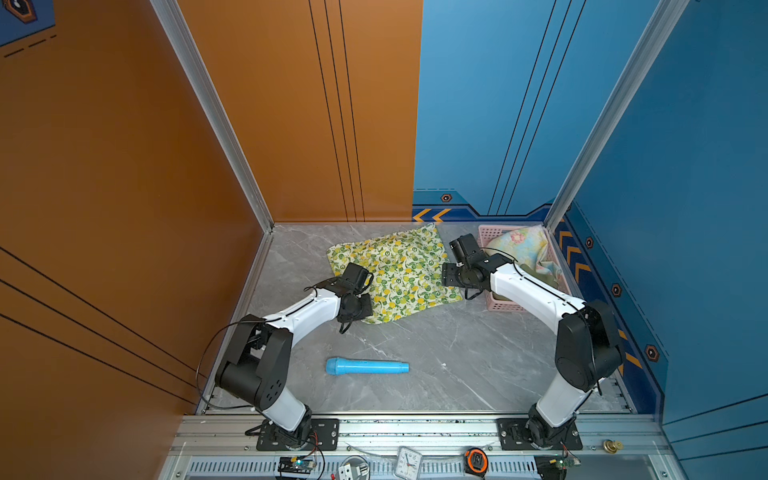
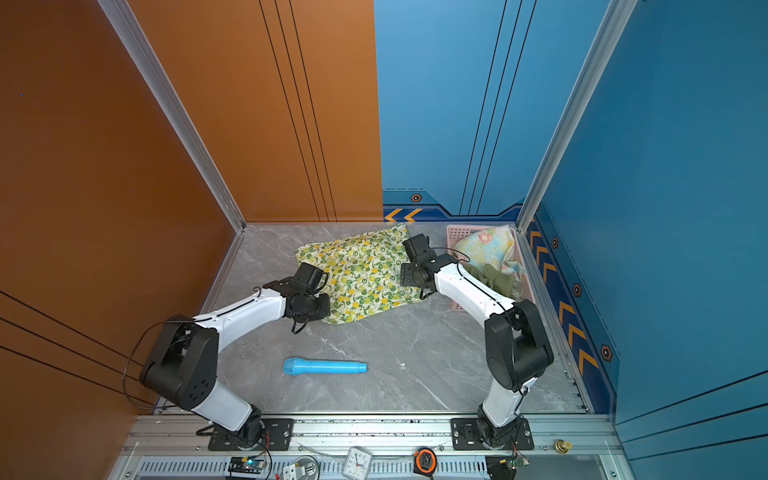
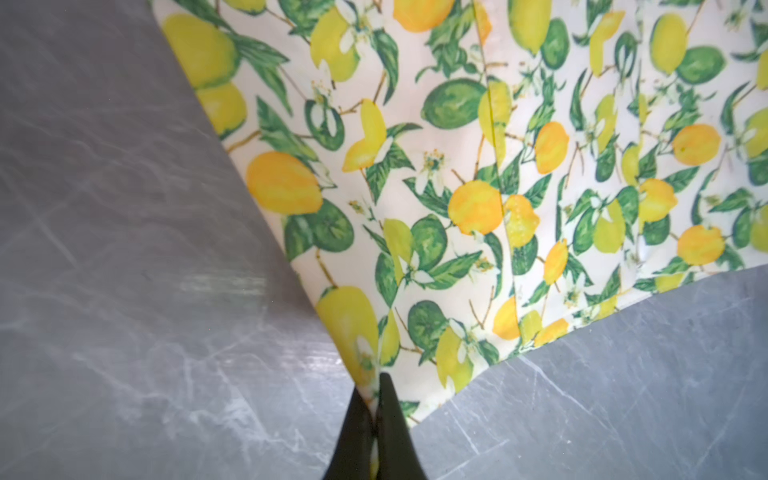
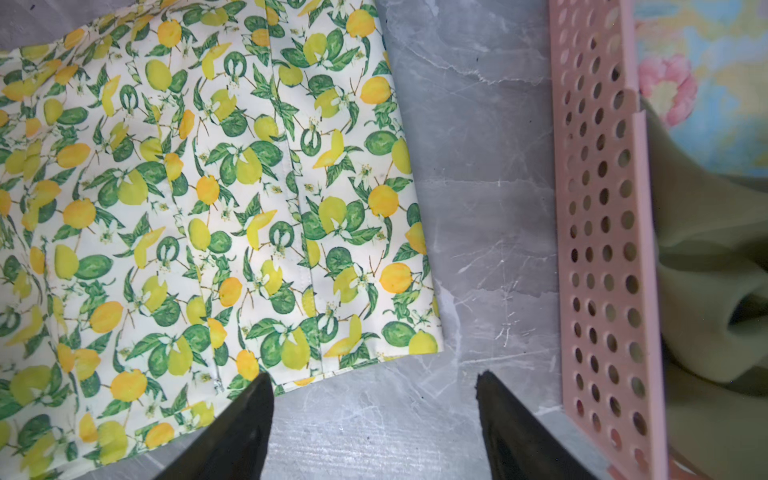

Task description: Fold and stack the skirts

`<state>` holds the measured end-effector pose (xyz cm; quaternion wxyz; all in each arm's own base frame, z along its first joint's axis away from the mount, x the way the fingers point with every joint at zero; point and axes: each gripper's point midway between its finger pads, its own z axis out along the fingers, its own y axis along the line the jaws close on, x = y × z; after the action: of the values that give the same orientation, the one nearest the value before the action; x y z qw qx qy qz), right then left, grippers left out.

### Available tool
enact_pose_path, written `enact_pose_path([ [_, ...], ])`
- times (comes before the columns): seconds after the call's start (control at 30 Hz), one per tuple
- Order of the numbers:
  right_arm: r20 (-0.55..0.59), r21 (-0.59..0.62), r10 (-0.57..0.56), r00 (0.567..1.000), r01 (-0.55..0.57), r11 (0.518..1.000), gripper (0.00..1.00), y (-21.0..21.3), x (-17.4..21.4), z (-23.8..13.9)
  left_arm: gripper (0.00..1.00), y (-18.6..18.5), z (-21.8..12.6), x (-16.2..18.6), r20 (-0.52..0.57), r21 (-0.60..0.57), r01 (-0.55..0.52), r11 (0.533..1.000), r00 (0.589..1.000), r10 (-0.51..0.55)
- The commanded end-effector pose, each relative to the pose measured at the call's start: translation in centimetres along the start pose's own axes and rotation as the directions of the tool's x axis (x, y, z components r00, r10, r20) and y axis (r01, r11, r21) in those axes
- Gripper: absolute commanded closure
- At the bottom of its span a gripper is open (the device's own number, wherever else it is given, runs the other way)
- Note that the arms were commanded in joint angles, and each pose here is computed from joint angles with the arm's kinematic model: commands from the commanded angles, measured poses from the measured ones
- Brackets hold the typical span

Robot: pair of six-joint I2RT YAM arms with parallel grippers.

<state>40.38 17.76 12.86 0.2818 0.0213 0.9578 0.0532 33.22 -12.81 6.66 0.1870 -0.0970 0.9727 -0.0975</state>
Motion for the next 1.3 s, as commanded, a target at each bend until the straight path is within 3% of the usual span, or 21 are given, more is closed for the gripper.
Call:
enact_pose_path([
  [0.0,-0.071,0.002,0.005,0.997,-0.005,1.0,0.27,0.4,2.4,1.7,1.0,2.4,-0.5,-0.1,0.003,-0.034,0.009,0.999,1.0,-0.009],
  [0.23,-0.181,0.004,0.018,0.983,-0.018,1.0,0.43,0.5,6.8,4.6,1.0,4.4,-0.9,-0.5,0.015,-0.041,0.054,0.998,0.998,-0.053],
  [0.6,-0.227,-0.005,0.048,0.973,-0.05,0.999,0.54,0.9,8.6,7.1,1.0,4.6,-1.0,-0.5,0.015,-0.041,0.062,0.997,0.998,-0.062],
  [0.77,-0.217,-0.009,0.064,0.974,-0.068,0.998,0.64,0.8,8.7,7.8,1.0,4.8,-1.0,-0.7,0.017,-0.041,0.074,0.996,0.997,-0.073],
  [1.0,-0.176,-0.011,0.09,0.98,-0.093,0.996,1.0,0.0,7.3,7.7,1.0,5.4,-0.7,-0.7,0.011,-0.051,0.093,0.994,0.996,-0.093],
  [1.27,-0.122,-0.007,0.086,0.989,-0.088,0.996,1.0,-1.0,5.3,6.6,1.0,5.1,0.3,0.3,-0.012,-0.056,0.094,0.994,0.995,-0.095],
])
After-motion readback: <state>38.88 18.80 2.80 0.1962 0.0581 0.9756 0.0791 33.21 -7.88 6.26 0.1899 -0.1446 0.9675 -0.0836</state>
